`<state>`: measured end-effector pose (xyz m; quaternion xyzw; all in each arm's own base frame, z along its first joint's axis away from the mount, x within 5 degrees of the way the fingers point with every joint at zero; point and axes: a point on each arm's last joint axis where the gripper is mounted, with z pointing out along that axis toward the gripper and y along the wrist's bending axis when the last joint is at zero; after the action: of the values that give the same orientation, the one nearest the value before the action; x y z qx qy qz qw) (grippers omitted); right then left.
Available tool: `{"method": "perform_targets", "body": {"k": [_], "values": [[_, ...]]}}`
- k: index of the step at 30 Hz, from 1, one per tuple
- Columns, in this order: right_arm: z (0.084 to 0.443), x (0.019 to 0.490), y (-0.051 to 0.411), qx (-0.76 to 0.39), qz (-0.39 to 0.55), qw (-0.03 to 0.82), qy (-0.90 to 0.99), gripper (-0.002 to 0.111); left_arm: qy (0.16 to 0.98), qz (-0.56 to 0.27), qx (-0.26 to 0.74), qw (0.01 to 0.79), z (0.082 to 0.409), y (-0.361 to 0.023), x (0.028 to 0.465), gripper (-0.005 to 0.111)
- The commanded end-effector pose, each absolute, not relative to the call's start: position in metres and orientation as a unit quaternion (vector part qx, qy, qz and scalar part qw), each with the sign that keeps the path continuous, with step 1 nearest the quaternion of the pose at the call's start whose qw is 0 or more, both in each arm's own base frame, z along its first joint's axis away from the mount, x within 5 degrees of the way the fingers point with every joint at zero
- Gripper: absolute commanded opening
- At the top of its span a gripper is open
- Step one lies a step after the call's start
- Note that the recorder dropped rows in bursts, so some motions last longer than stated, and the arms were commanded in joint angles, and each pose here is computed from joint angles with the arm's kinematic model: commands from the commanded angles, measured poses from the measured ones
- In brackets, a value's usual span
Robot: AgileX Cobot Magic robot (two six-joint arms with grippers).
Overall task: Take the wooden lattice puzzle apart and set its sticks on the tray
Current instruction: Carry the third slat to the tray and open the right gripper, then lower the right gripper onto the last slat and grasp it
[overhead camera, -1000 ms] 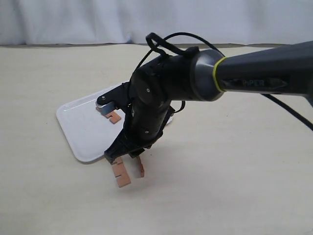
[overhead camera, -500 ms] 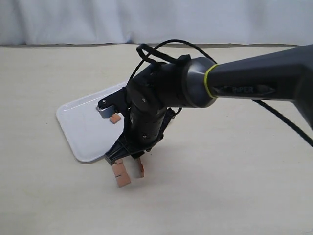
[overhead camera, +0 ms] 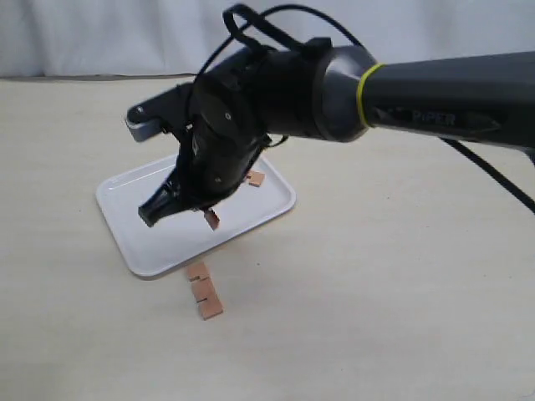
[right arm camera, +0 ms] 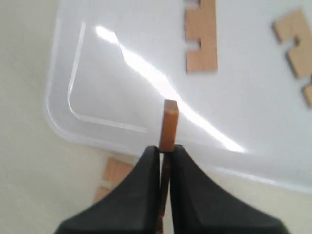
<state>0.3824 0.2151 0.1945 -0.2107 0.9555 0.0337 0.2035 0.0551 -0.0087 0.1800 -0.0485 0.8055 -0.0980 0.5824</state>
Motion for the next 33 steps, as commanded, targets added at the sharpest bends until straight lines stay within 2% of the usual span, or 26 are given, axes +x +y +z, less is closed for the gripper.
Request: {"method": "perform_targets", "body": {"k": [1, 5, 8, 14, 16, 20, 23, 28, 33], "values": [[0.203, 0.407, 0.205, -0.201, -0.018, 0.255, 0.946, 0.004, 0.807, -0.102, -0.047, 0.580, 0.179, -0.009, 0.055, 0.000], [0.159, 0.426, 0.193, -0.180, -0.098, 0.260, 0.944, 0.005, 0.806, -0.102, -0.047, 0.582, 0.179, -0.009, 0.055, 0.000], [0.140, 0.432, 0.190, -0.143, -0.116, 0.269, 0.945, 0.005, 0.806, -0.102, -0.047, 0.582, 0.179, -0.009, 0.055, 0.000], [0.150, 0.430, 0.199, -0.134, -0.098, 0.269, 0.949, 0.046, 0.806, -0.102, -0.047, 0.582, 0.179, -0.009, 0.055, 0.000], [0.162, 0.426, 0.206, -0.156, -0.087, 0.271, 0.946, 0.055, 0.806, -0.102, -0.047, 0.582, 0.179, -0.009, 0.055, 0.000], [0.206, 0.409, 0.222, -0.178, -0.074, 0.297, 0.935, 0.057, 0.806, -0.102, -0.047, 0.582, 0.179, -0.009, 0.055, 0.000], [0.230, 0.389, 0.225, -0.189, -0.093, 0.270, 0.940, 0.057, 0.805, -0.102, -0.048, 0.583, 0.179, -0.009, 0.056, 0.000], [0.216, 0.352, 0.238, -0.214, -0.017, 0.114, 0.970, 0.057, 0.805, -0.102, -0.048, 0.582, 0.179, -0.009, 0.055, 0.000], [0.187, 0.319, 0.259, -0.251, -0.035, 0.094, 0.963, 0.057, 0.805, -0.102, -0.048, 0.582, 0.179, -0.009, 0.055, 0.000]]}}
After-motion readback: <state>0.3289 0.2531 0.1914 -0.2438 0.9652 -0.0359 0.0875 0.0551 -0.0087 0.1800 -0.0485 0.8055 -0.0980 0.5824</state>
